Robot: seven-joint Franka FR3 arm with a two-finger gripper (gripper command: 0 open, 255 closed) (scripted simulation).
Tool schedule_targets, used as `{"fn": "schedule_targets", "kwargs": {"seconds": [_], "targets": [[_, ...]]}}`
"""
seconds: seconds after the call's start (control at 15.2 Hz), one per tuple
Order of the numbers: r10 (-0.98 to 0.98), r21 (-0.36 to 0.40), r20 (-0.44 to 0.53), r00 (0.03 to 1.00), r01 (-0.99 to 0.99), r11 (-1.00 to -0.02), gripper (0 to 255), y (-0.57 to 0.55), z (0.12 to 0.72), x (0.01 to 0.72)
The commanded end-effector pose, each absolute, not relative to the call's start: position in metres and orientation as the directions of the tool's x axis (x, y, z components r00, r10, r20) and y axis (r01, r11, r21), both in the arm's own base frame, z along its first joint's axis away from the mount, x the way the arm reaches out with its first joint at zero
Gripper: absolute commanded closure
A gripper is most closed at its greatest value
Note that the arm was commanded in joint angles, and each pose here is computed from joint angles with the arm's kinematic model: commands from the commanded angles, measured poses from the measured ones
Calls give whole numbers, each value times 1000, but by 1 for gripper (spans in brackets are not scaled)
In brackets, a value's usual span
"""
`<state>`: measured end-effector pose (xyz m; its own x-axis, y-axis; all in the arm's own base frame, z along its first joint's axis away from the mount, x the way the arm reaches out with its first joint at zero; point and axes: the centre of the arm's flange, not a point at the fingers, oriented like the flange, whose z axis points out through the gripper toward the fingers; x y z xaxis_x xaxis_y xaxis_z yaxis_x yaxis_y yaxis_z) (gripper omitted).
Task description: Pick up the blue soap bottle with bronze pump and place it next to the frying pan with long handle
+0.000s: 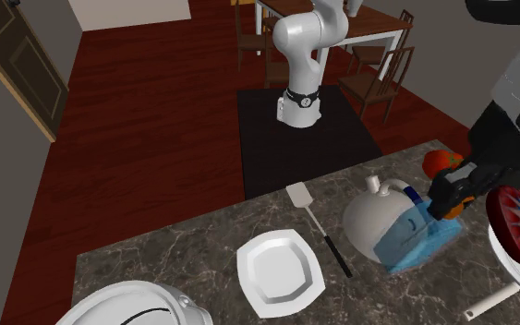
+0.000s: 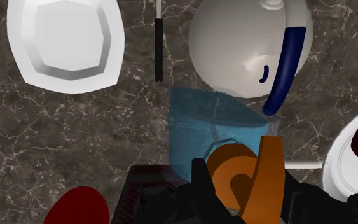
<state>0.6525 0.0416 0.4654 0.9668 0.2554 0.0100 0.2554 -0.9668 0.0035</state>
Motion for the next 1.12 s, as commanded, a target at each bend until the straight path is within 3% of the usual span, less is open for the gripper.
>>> {"fn": "schedule_targets", "kwargs": {"seconds": [0.0,0.4,1.06], "targets": [[254,4,10,967,254,-967,255,69,467,658],[254,4,10,967,254,-967,255,143,467,672],[254,4,10,967,254,-967,255,143,414,672]]}}
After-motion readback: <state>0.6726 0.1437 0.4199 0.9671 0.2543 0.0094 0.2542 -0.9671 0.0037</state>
